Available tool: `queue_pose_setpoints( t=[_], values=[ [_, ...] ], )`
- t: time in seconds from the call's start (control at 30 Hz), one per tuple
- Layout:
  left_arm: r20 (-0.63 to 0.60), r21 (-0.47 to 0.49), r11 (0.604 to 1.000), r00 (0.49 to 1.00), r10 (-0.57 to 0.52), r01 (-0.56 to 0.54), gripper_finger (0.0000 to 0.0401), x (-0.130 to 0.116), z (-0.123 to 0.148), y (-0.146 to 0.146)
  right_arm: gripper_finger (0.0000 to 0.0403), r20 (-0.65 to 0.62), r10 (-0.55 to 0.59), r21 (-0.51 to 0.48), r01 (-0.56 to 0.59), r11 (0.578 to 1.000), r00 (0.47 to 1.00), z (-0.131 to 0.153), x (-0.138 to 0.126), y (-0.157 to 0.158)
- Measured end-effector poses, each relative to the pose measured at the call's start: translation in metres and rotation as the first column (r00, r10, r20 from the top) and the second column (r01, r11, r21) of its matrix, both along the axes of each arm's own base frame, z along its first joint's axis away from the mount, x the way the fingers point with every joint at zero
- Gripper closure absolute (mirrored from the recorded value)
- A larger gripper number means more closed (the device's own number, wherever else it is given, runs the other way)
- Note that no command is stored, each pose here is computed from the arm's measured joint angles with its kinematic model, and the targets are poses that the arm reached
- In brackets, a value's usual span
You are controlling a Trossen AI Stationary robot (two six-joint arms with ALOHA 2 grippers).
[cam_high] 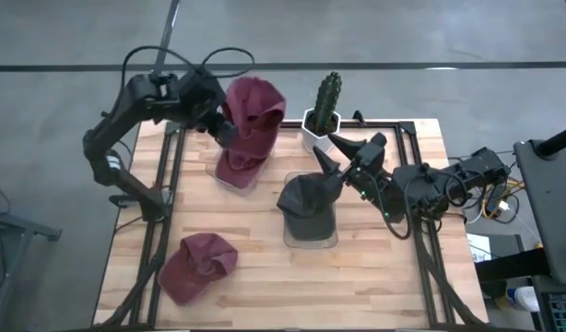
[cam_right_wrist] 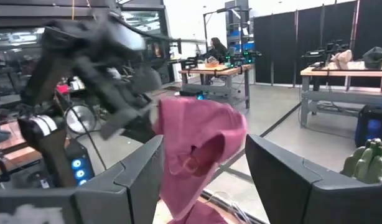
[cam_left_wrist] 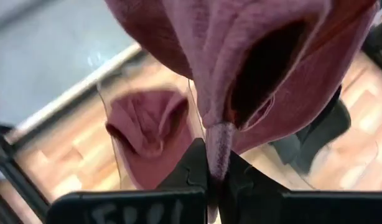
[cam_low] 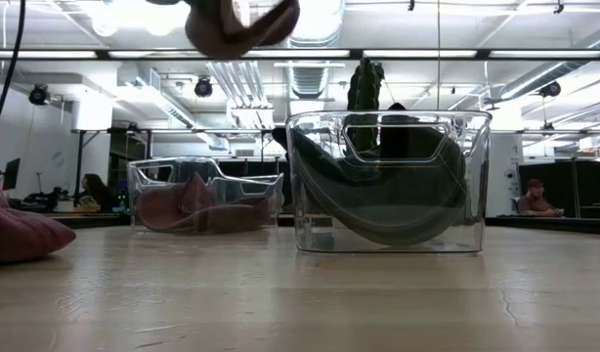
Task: Pick & Place hat
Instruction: Put the top red cap into the top transparent bin
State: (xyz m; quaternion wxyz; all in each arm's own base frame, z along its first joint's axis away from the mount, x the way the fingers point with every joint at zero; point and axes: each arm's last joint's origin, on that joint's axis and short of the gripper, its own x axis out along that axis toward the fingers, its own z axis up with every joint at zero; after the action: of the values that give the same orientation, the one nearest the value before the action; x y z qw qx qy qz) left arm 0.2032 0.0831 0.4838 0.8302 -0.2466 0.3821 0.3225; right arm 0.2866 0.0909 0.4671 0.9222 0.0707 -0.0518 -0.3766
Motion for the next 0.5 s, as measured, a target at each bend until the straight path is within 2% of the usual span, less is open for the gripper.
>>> queue_pose_setpoints(
  t=[0.23, 0.4, 0.5],
  values=[
    [-0.149, -0.137, 0.99, 0.989, 0.01, -0.03, 0.0396, -0.004, -0.043, 0.046, 0.0181, -0.015, 0.007, 0.003, -0.007, 1.0, 1.0, -0.003, 0.001, 0.002],
    [-0.243, -0.271, 0.961, 0.97, -0.013, -0.056, 0.0396, -0.011, -0.083, 0.072, 0.0181, -0.014, 0.01, 0.01, -0.01, 1.0, 1.0, -0.007, 0.003, 0.003],
    [-0.315, -0.318, 0.946, 0.949, -0.036, -0.069, 0.0396, -0.016, -0.109, 0.083, 0.0182, -0.024, 0.01, 0.005, -0.01, 1.0, 1.0, -0.01, 0.005, 0.004]
  ],
)
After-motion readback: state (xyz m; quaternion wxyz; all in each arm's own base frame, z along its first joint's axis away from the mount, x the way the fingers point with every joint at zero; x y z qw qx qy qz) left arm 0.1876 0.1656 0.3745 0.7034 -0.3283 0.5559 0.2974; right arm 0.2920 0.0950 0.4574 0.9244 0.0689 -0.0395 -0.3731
